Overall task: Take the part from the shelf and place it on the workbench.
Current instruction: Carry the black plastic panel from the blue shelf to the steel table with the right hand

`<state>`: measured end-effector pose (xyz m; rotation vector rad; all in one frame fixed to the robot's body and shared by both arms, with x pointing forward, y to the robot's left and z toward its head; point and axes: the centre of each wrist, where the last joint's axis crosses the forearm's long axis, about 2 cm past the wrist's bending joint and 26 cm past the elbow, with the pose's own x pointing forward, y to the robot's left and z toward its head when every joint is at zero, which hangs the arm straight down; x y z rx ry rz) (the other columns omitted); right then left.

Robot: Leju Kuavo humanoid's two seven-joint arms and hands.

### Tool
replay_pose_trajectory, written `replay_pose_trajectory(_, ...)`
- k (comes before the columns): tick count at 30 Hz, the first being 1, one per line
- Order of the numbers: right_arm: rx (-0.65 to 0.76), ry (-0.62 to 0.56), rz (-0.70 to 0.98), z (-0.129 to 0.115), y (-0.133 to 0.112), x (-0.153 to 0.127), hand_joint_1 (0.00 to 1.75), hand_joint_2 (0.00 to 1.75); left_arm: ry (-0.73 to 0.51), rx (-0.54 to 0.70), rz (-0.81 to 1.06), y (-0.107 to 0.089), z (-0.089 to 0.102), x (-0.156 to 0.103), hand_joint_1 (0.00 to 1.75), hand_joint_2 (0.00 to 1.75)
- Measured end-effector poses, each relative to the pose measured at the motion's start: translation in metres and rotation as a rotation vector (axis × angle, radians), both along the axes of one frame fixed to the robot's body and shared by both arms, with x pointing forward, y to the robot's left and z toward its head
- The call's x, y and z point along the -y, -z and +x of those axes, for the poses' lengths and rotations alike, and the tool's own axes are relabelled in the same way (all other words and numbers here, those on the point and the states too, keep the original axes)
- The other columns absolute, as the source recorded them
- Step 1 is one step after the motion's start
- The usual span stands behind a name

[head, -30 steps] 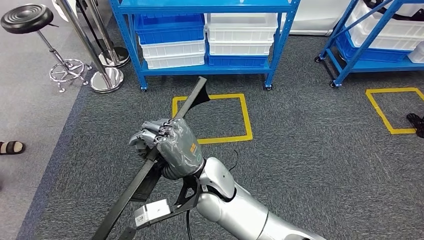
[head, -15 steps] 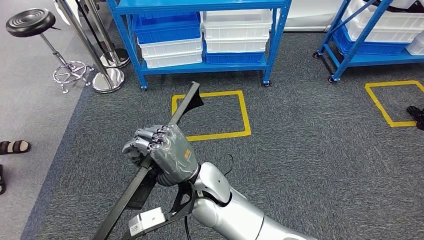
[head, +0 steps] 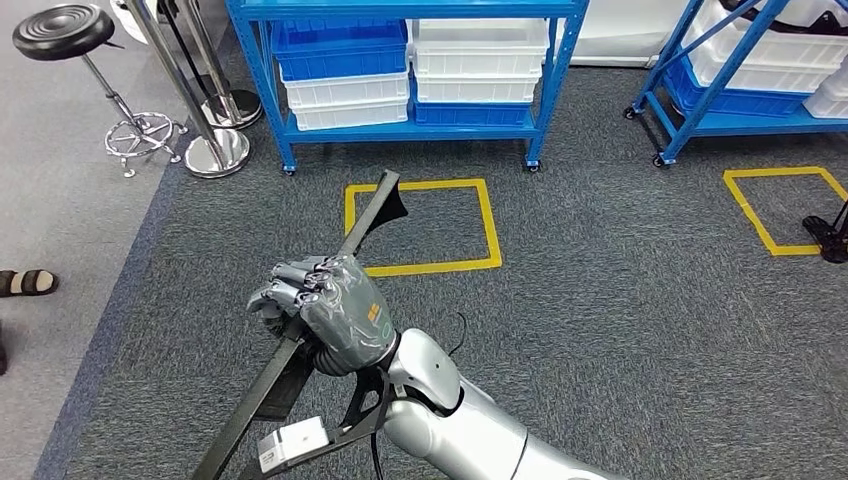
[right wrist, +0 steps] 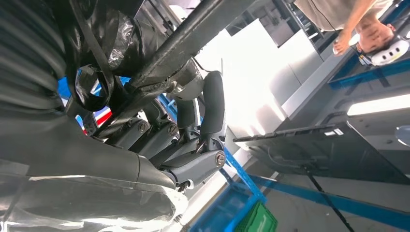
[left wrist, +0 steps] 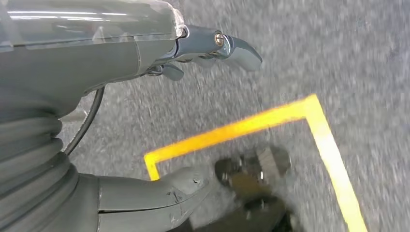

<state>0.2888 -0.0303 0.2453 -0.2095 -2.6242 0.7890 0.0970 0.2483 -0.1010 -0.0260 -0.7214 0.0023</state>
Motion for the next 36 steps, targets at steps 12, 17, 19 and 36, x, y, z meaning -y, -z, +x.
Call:
replay_pose_trajectory(12, -0.006, 0.009, -0.012, 0.0, 0.003, 0.001, 1.75, 1.75, 0.021, -0.005, -0.003, -0.001, 0.002, 0.007, 0.0, 1.75)
replay_pose_trajectory(17, -0.008, 0.008, -0.013, 0.0, 0.002, 0.001, 1.75, 1.75, 0.023, -0.001, -0.003, -0.002, 0.004, 0.007, 0.0, 1.75)
replay_pose_trajectory(19, -0.01, 0.006, -0.013, 0.0, 0.003, 0.001, 1.75, 1.75, 0.023, -0.001, -0.004, -0.002, 0.004, 0.008, 0.0, 1.75)
replay_pose_trajectory(36, -0.02, 0.003, -0.01, -0.001, 0.005, 0.007, 1.75, 1.75, 0.036, 0.01, -0.008, -0.003, 0.009, 0.012, 0.0, 1.75)
